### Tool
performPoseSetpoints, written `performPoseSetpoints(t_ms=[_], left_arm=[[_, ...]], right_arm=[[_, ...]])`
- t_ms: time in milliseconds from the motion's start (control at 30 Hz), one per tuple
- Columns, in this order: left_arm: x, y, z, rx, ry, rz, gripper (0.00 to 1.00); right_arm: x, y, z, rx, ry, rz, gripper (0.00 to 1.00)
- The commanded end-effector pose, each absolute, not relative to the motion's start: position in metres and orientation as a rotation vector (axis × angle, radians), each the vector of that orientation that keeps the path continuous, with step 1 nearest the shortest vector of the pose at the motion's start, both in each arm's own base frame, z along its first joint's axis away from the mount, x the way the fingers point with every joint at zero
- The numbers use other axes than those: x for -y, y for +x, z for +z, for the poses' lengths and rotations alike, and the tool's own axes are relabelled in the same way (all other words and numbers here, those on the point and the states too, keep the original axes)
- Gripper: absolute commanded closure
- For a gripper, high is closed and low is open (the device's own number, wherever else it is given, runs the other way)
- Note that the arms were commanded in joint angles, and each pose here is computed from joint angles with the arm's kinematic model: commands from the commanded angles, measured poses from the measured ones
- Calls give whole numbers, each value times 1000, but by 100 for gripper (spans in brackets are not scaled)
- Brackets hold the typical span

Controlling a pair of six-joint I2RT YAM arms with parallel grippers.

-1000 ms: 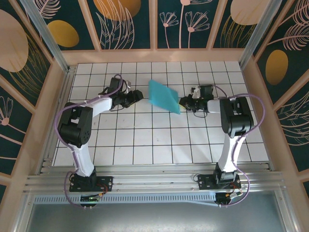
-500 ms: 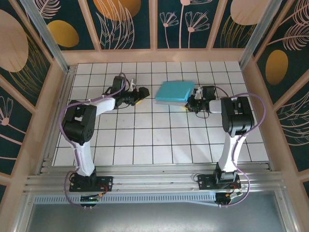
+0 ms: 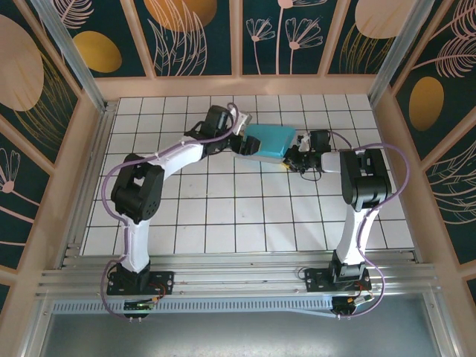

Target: Fold the paper box

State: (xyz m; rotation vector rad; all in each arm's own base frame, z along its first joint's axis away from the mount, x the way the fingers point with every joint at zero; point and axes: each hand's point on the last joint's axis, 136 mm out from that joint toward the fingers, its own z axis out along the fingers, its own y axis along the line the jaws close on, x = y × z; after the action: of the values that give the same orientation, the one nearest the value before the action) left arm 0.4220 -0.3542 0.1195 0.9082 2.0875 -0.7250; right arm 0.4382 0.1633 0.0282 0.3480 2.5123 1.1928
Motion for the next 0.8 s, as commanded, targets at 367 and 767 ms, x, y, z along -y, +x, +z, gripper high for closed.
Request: performPoseSetpoints(t_ms=[367,767], left_arm=[[386,435,105,-1525,1245,71,1],[395,471,84,-1418,1208,327,1]], right_arm=[[-145,429,-7,-2627,459,1032,76],[-146,430,-3,-2623,461,1043,76]])
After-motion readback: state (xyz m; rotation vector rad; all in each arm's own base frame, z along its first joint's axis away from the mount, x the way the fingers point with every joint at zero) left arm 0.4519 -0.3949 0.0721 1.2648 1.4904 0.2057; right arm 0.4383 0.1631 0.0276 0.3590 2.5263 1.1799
